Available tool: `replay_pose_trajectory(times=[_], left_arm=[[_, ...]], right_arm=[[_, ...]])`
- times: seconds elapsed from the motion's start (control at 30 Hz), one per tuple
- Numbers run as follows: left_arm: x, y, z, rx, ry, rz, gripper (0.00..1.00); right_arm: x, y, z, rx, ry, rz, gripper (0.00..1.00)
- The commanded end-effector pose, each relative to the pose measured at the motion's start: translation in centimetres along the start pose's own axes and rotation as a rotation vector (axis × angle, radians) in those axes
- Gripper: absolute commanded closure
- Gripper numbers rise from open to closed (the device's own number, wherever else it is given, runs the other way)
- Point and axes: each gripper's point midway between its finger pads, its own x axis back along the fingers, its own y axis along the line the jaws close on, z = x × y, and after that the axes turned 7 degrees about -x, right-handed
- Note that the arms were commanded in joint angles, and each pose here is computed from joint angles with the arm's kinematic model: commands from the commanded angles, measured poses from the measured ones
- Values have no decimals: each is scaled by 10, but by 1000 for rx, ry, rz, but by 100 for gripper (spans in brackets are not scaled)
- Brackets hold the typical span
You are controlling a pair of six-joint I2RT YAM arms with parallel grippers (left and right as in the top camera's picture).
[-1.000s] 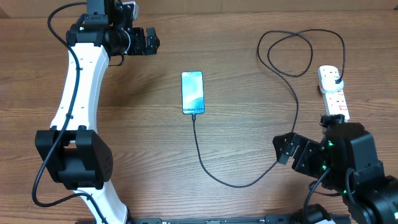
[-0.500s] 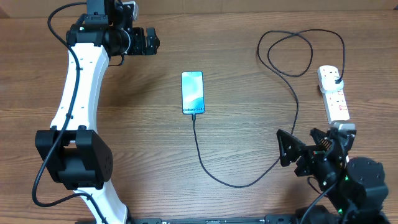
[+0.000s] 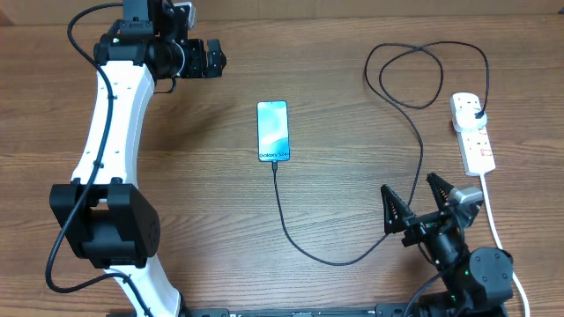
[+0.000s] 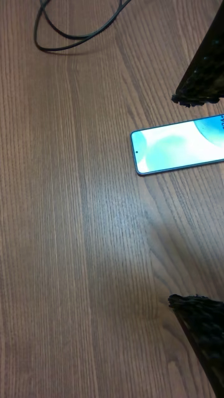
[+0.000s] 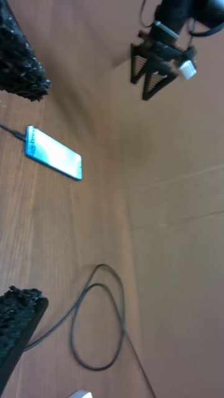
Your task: Plug charger to phone and switch on socket
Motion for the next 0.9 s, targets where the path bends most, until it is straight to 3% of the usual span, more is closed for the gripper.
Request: replay_pose_trajectory(times=[0.0,0.47,0.87], left_arm=[[-4,-2,2,-30,7,2,0],[-4,-2,2,-29,7,2,0],[-4,-2,2,-29,8,2,0]], right_arm=[[-3,-10,2,20,-75,17,0],[-4,-10,-14,171,-238,5,0],[-6,-25,-12,172,-306,52,0]])
